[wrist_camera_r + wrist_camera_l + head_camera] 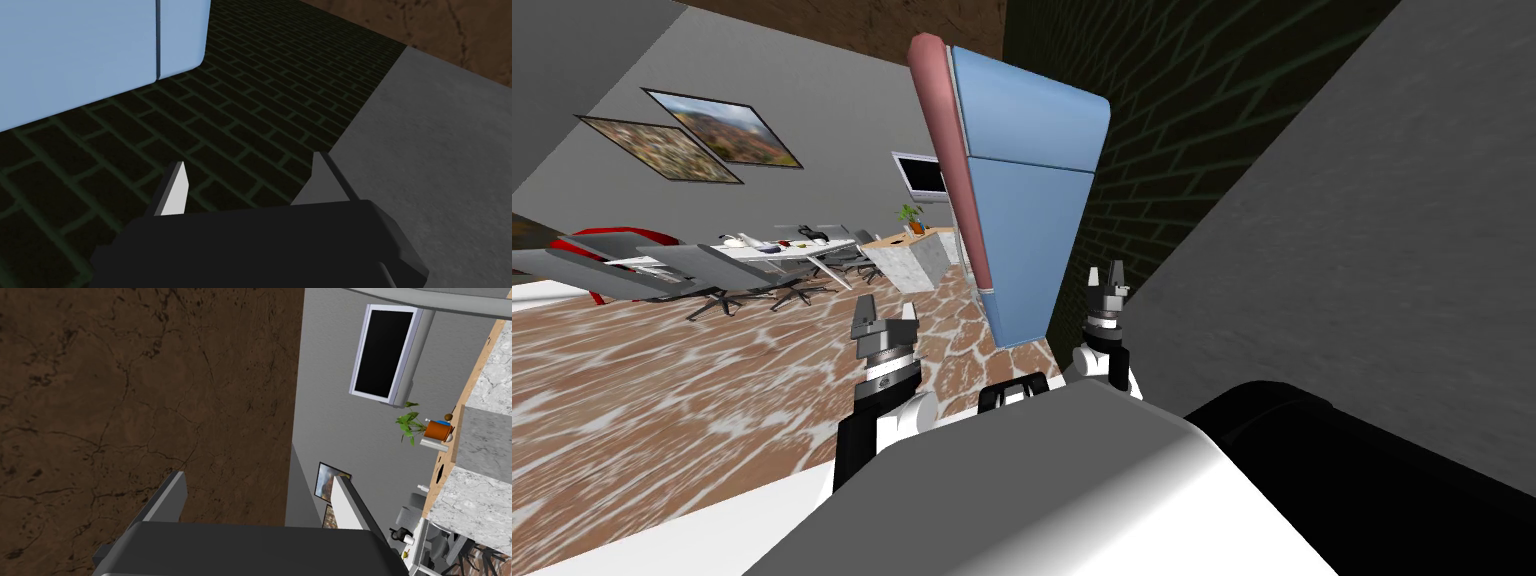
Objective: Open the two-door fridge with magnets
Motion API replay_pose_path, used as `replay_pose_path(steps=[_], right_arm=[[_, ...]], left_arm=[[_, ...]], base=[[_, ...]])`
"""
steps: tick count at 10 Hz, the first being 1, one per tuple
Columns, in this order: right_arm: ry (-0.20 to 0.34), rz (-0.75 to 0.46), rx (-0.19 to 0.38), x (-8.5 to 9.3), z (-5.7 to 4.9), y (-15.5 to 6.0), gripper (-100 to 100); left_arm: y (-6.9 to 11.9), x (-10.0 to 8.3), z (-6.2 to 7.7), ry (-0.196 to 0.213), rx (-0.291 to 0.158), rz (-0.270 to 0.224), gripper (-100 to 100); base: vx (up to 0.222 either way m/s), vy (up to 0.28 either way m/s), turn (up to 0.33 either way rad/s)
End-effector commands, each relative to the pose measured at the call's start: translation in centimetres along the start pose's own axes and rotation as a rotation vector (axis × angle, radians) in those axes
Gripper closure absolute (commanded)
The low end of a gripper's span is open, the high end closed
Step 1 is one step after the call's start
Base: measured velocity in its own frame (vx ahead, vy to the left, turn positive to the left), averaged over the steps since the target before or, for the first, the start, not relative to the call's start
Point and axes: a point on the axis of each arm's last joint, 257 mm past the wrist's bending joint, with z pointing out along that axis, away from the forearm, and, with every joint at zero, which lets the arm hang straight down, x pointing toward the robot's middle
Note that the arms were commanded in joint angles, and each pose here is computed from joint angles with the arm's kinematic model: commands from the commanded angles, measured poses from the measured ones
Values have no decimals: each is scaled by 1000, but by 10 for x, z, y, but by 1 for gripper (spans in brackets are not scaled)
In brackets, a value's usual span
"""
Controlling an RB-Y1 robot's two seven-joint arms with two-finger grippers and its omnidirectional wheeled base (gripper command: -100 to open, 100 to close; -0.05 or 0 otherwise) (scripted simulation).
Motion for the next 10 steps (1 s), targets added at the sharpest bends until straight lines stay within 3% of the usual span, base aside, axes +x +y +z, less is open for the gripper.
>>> replay_pose_path(steps=[1,2,3,7,8,10], right_arm=[[0,0,0,0,0,0,0],[0,0,0,0,0,0,0],[0,0,0,0,0,0,0],[0,0,1,0,0,0,0],[0,0,1,0,0,0,0],[0,0,1,0,0,0,0]], left_arm=[[0,0,0,0,0,0,0],[0,0,0,0,0,0,0],[4,4,-1,33,-10,18,-100],[25,10,-5,113,-51,67,-100],[40,10,-7,135,-77,87,-100],[55,8,-10,147,-105,104,-100]], base=[[0,0,0],[0,0,0],[14,-6,2],[42,-17,4],[99,-21,11],[85,-42,7]])
